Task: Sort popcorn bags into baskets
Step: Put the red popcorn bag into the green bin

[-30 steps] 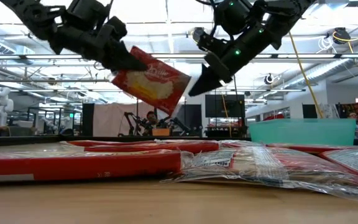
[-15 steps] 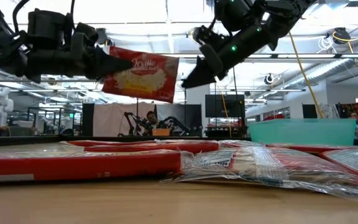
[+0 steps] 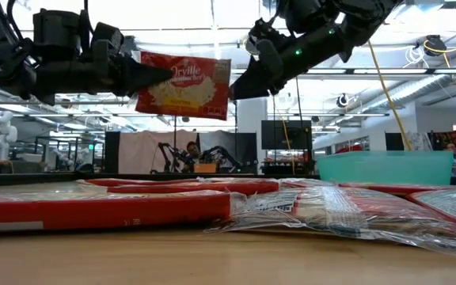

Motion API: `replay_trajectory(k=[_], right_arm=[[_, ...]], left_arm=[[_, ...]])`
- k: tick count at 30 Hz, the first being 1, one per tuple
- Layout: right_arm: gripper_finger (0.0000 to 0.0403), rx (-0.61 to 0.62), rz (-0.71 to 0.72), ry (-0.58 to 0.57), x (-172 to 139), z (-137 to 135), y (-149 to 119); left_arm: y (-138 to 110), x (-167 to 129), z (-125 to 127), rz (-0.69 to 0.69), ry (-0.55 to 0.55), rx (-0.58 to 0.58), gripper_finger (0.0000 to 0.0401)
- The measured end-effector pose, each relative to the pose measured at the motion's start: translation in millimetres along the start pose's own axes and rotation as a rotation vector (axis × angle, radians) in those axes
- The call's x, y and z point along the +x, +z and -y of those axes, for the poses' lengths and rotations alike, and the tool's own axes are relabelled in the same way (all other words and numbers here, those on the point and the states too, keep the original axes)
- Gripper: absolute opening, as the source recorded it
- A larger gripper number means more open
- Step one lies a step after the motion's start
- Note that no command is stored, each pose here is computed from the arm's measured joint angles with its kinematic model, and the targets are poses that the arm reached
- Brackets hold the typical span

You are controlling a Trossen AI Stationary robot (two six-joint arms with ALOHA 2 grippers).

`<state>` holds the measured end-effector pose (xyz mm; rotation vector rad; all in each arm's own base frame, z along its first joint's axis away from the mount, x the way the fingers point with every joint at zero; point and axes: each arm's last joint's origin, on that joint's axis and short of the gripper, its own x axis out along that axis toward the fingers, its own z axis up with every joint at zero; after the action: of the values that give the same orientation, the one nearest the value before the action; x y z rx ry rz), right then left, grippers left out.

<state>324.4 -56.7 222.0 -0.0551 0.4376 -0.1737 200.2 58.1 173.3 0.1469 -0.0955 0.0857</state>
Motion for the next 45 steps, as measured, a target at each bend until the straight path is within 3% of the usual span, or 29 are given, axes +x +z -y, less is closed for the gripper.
replay_trajectory(k=[7,16,20,26,36,41,45], right_arm=[[0.0186,0.021,-0.039,0.009,-13.8,0.1,3.5],[0.0224,-0.024,0.123,-0.032,-9.2,1.4,16.7],[0.0224,-0.034,0.149,0.046,-6.0,-0.9,16.8],[0.0176,-0.036,0.181,0.103,-6.8,-6.8,19.9],[0.0017,-0.041,0.223,0.101,-7.7,-7.2,23.9],[0.0020,-0.033,0.180,0.084,-12.4,0.6,22.4],[0.0016,-0.061,0.070,0.057,-26.2,12.7,18.0]], left_arm=[[-1.4,-3.1,-13.7,-0.010,0.083,0.004,0.0038],[-0.3,-0.7,-3.4,0.000,0.000,-0.034,0.0040],[2.6,0.3,1.2,0.026,-0.018,-0.030,0.0041],[6.7,1.4,5.4,0.063,-0.027,0.008,0.0041],[14.1,8.4,5.7,0.091,-0.024,0.020,0.0042],[12.3,10.7,4.9,0.055,-0.001,0.020,0.0053],[5.5,10.4,1.7,-0.021,0.081,0.015,0.0107]])
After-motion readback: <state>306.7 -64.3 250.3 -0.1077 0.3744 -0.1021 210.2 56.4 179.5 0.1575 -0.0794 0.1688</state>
